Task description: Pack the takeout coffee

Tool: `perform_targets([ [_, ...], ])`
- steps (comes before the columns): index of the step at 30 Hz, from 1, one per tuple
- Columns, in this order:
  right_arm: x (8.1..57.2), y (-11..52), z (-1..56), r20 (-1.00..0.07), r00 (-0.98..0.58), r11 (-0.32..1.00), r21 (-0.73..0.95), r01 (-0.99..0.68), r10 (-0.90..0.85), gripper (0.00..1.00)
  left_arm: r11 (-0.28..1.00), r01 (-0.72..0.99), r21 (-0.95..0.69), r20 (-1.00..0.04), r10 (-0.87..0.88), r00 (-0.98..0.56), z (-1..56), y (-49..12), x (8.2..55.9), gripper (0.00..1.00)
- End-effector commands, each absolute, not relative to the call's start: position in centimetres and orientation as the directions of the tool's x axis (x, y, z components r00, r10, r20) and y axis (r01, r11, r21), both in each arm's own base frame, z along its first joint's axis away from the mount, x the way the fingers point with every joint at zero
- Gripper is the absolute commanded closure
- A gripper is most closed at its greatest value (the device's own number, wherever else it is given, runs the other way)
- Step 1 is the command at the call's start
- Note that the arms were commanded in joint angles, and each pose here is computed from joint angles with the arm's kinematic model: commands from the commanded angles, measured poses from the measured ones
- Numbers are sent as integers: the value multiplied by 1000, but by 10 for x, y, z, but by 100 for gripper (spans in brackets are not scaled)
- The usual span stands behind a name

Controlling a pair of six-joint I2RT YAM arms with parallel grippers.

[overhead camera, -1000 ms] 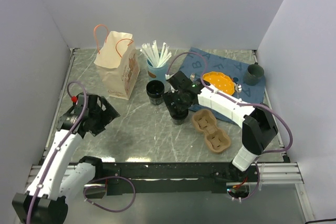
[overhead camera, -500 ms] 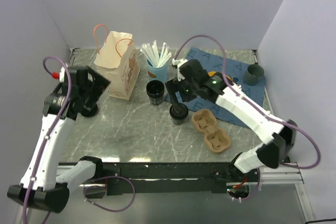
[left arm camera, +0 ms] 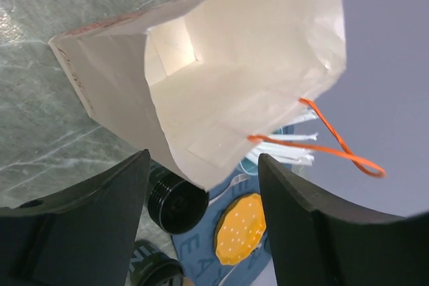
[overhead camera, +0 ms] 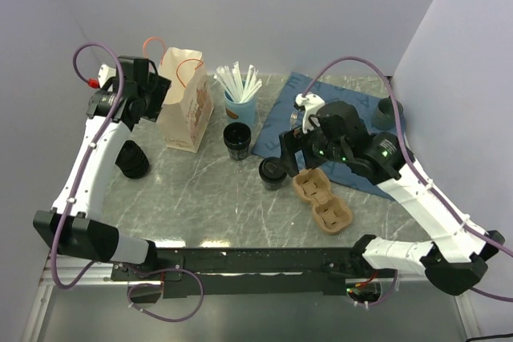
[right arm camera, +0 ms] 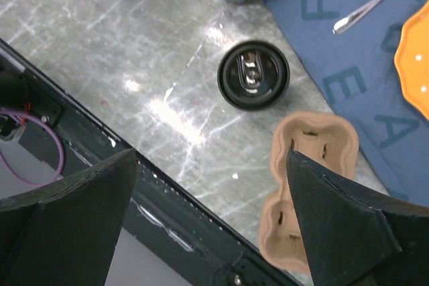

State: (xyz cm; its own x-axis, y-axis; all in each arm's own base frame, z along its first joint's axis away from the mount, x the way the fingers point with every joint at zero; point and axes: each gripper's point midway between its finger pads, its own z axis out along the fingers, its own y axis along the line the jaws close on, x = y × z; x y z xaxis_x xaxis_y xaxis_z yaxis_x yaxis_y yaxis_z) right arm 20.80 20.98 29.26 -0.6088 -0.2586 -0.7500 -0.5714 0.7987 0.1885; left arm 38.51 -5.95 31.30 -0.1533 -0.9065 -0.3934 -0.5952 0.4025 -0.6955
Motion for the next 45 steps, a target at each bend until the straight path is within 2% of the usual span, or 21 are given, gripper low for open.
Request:
perform_targets([
  [1,196,199,291,-750,-610,797,194,-572,-255,1,338,-640,-690,-390,-919,-66,310,-47,391,31],
  [6,197,193,291,-762,-592,805,164,-570,-263,1,341,-663,-667,-404,-913,-62,292,-43,393,36],
  [11,197,194,295,-763,-591,803,165,-572,-263,0,375,-664,-646,-417,-903,-104,281,-48,402,44],
  [14,198,192,298,-769,-582,804,155,-573,-266,0,391,-669,-632,-425,-897,-122,278,-48,404,57],
  [16,198,190,300,-775,-573,808,145,-571,-267,0,397,-656,-642,-430,-895,-121,285,-48,403,70],
  [21,199,187,306,-785,-559,810,133,-571,-265,0,412,-584,-699,-457,-886,-78,330,-44,402,99],
  [27,201,186,317,-795,-541,807,117,-579,-273,0,445,-464,-766,-466,-881,-76,388,-48,392,99],
  [32,198,182,329,-810,-520,802,108,-587,-271,0,494,-359,-792,-463,-869,-173,420,-65,365,99],
  [40,192,179,350,-845,-481,794,118,-596,-236,0,560,-240,-793,-506,-824,-255,470,-70,285,99],
  [45,189,174,354,-856,-465,795,114,-595,-225,0,612,-118,-782,-503,-732,-459,467,-99,230,99],
])
